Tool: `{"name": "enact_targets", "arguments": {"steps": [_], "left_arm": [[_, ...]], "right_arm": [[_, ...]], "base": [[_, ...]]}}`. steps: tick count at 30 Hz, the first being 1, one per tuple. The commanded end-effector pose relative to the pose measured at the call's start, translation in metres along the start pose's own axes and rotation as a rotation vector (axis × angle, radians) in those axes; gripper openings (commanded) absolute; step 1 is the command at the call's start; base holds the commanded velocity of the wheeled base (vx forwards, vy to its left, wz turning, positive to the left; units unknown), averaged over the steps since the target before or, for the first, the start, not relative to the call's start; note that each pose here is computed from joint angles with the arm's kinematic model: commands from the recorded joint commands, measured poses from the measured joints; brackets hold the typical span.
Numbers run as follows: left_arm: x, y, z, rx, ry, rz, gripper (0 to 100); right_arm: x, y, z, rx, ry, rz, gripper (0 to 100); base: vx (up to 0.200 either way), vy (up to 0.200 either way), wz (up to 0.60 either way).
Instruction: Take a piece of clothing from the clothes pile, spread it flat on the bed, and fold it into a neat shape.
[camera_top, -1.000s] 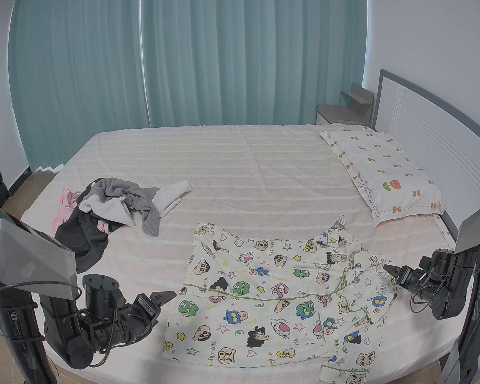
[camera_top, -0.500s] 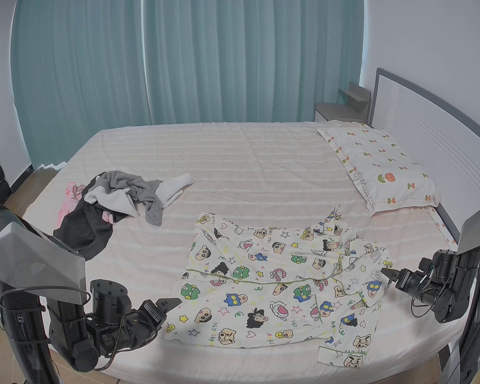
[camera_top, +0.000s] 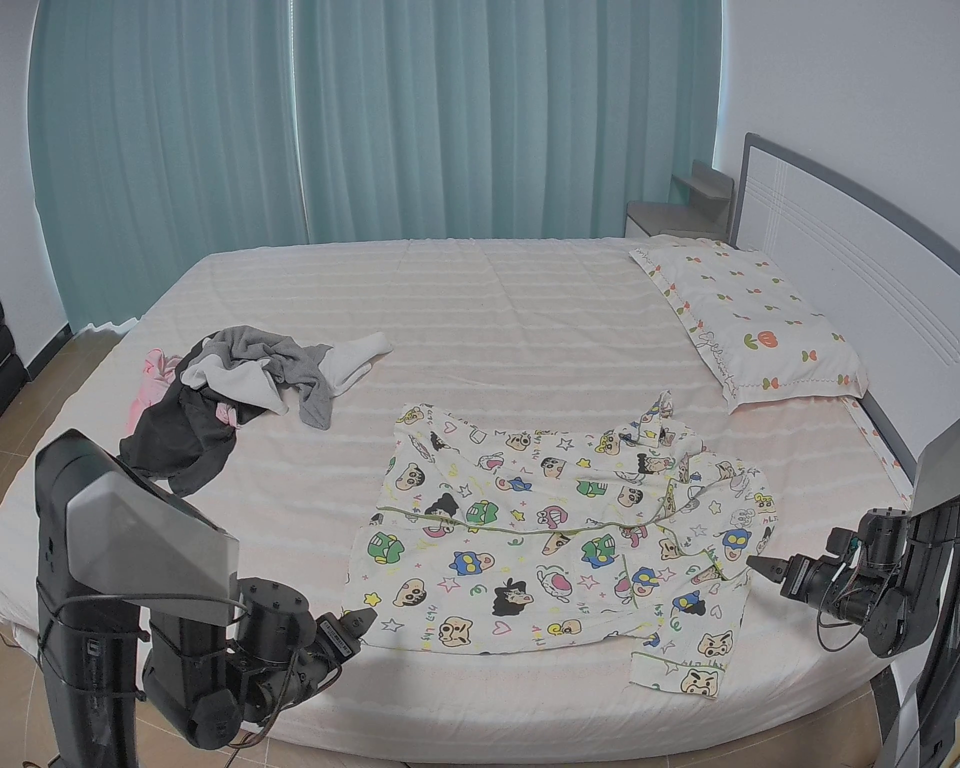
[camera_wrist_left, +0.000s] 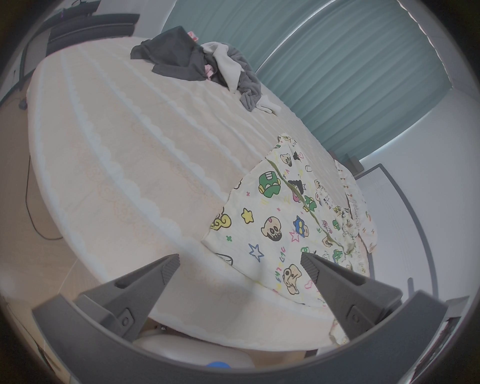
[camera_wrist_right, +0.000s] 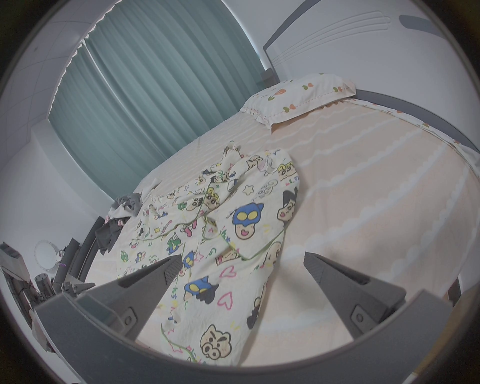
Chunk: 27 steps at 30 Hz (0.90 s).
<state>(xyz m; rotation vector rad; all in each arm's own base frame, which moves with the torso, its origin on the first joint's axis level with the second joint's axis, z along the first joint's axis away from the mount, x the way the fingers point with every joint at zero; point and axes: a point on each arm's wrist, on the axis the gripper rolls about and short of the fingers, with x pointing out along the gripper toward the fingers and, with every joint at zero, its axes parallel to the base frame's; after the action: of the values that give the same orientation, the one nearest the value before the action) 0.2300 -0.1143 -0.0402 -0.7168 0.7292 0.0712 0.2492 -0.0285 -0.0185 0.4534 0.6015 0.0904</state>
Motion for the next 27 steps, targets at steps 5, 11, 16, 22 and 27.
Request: {"name": "enact_targets", "arguments": {"steps": [5,11,16,22,27], "left_arm": [[0.020,0.002,-0.010,0.058,0.011,0.014,100],[0.037,0.001,-0.011,0.099,-0.045,0.041,100],[0.047,-0.002,-0.009,0.131,-0.073,0.040,0],[0.047,-0.001,-0.009,0.131,-0.074,0.041,0],[0.048,0.000,-0.009,0.124,-0.097,0.058,0]], "right_arm": [[-0.001,0.005,-0.009,-0.036,0.037,0.014,100],[-0.001,0.006,-0.011,-0.041,0.047,0.017,100],[-0.010,0.007,-0.021,-0.084,0.110,0.059,100],[-0.020,0.007,-0.035,-0.137,0.197,0.104,100],[-0.013,0.007,-0.048,-0.207,0.258,0.121,100]], "base": [[0.000,0.000,0.00],[0.000,0.000,0.00],[0.000,0.000,0.00],[0.000,0.000,0.00],[0.000,0.000,0.00]]}}
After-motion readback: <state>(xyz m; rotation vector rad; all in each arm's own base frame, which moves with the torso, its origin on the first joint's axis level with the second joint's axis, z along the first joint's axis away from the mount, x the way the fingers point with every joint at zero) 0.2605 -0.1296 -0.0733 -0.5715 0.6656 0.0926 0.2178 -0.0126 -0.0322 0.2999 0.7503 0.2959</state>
